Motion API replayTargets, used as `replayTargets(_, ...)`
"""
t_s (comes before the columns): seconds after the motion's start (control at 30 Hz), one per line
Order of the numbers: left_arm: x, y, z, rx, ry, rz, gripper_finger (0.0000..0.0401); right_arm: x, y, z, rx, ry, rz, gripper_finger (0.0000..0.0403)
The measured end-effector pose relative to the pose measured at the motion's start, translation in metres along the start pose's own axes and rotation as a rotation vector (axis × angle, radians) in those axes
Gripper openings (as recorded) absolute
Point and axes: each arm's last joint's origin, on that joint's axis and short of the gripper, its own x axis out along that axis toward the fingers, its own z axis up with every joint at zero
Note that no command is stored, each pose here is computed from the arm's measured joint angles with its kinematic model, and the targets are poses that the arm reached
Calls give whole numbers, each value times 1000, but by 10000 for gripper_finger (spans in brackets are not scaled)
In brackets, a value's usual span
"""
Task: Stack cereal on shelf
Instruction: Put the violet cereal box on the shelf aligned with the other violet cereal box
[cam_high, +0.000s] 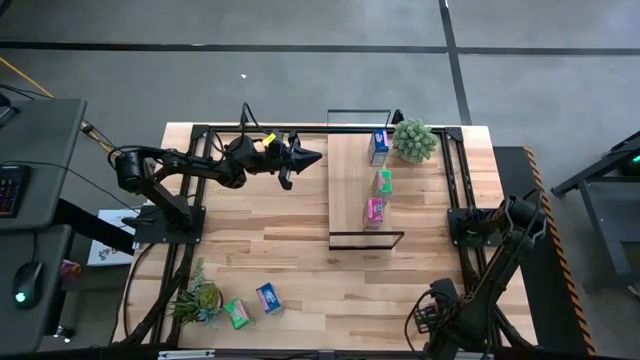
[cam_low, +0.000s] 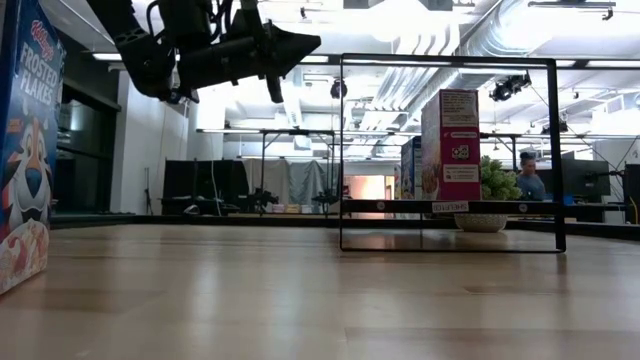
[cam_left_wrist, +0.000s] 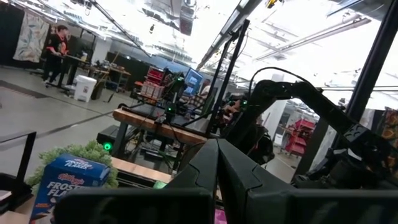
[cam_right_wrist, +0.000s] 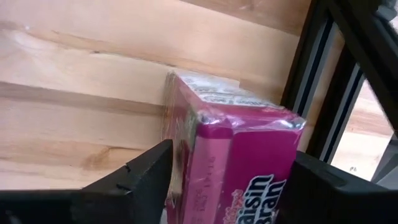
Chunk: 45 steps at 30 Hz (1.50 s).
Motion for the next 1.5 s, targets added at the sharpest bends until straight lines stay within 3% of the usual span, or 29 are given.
replayTargets(0.3,0,-1,0,-7,2,-12,0,0,0,0,-2,2,1,193)
replayTargets(1.03,4,-4,5,-2,-11,-33,0,-11,-5,4,-32,-1,65,156)
replayTargets(1.17,2,-9,13,12,-19,-83,0,-24,-9,10,-64,-36,202,156)
replayTargets(1.37,-1,-22,24,67,13,-266,0,-48,-4,13,-216,-165,566,156)
replayTargets(1.5,-2,-26,24,58,46,-335,0,-57,-3,15,-275,-261,693,156)
